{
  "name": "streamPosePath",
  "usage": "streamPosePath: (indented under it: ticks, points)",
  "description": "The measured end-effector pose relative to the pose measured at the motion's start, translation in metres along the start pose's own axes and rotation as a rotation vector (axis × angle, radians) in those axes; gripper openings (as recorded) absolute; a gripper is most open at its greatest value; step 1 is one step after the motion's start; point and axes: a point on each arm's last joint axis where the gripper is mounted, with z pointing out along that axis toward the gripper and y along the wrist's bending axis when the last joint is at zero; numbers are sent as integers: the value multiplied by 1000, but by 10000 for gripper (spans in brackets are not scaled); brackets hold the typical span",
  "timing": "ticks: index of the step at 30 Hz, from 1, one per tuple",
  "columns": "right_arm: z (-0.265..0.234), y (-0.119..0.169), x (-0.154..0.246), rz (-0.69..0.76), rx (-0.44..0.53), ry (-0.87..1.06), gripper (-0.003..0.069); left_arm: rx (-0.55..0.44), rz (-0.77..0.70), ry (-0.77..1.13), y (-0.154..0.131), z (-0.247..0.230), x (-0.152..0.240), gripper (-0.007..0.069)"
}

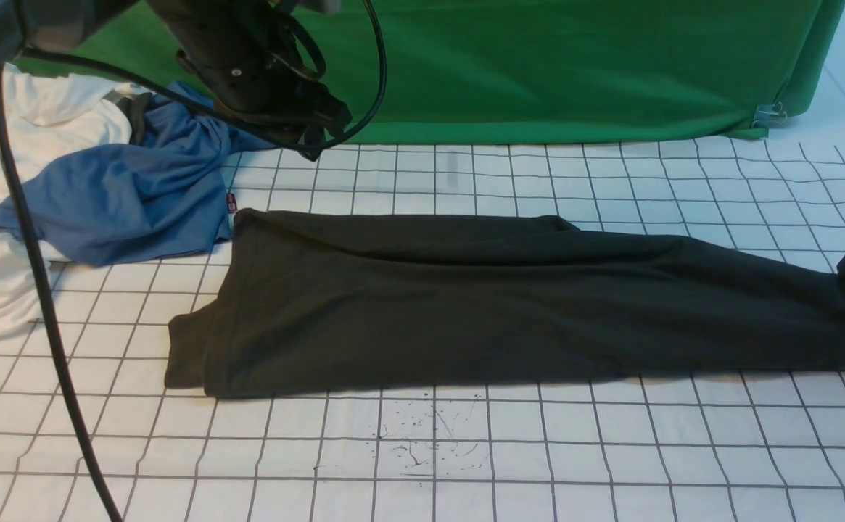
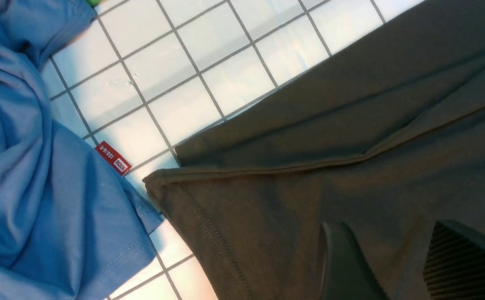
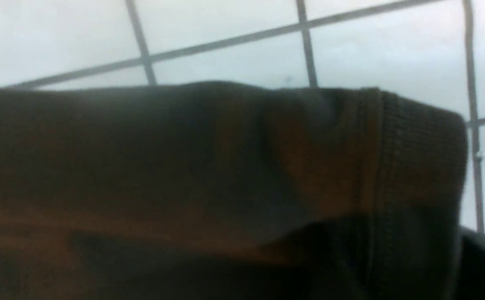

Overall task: Fold a long-sleeved shirt over a white checkered tablecloth.
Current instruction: 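Pull the folded dark garment lengthwise by its ends to straighten it flat on the table, then fold the right end of the dark garment over onto its left end with the right gripper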

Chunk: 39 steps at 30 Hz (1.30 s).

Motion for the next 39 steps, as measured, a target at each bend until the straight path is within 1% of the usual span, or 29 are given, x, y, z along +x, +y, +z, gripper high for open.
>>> streamPosePath:
  ticks: [1,3,5,7,9,12,13,16,18,19,22,23,24,25,26,28,29,30,31,33,34,35,39]
  points:
    - [-1,1,0,-22,-9,4,176,-1,1,0,0,0,0,242]
    - [-3,1,1,-41,-16,5,82,-12,10,4,1,0,0,242]
    - [-9,2,1,-68,-14,-6,47,-22,17,15,2,0,1,242]
    - [-26,0,0,-101,9,-41,46,-41,32,34,4,0,3,242]
    - [-49,-3,0,-127,54,-87,46,-62,44,43,5,-3,4,242]
    - [-101,-6,2,-153,118,-192,46,-102,64,41,8,-15,4,242]
    - [-107,-5,2,-153,120,-204,46,-104,65,37,8,-17,4,242]
    - [-161,7,-1,-198,158,-316,46,-123,71,26,8,-33,4,242]
    - [-194,33,-6,-268,156,-388,46,-129,72,21,8,-43,2,242]
    - [-201,42,-7,-293,152,-404,46,-129,71,22,8,-46,2,242]
    - [-224,90,-11,-408,111,-470,46,-142,74,19,8,-61,2,242]
    - [-233,120,-10,-475,74,-506,46,-159,78,6,8,-70,1,242]
    - [-235,134,-10,-505,57,-518,46,-170,81,4,9,-75,2,242]
    - [-241,166,-7,-569,8,-550,46,-191,81,-11,9,-86,3,242]
    - [-240,166,-8,-569,8,-546,46,-195,82,-10,10,-86,3,242]
    - [-242,230,0,-683,-112,-581,46,-235,60,-49,15,-110,6,242]
    - [-242,235,1,-690,-121,-582,46,-237,58,-52,16,-112,7,242]
    - [-243,255,6,-723,-165,-590,46,-248,48,-65,19,-120,8,242]
    - [-237,284,11,-766,-225,-588,46,-267,23,-80,27,-131,13,242]
    - [-230,324,22,-822,-311,-583,46,-285,-21,-104,38,-146,19,242]
    - [-226,328,22,-827,-318,-577,46,-289,-30,-105,41,-147,21,242]
    - [-217,355,30,-861,-368,-573,46,-297,-70,-118,50,-155,26,242]
    - [-198,406,50,-921,-456,-573,46,-280,-160,-145,68,-166,36,242]
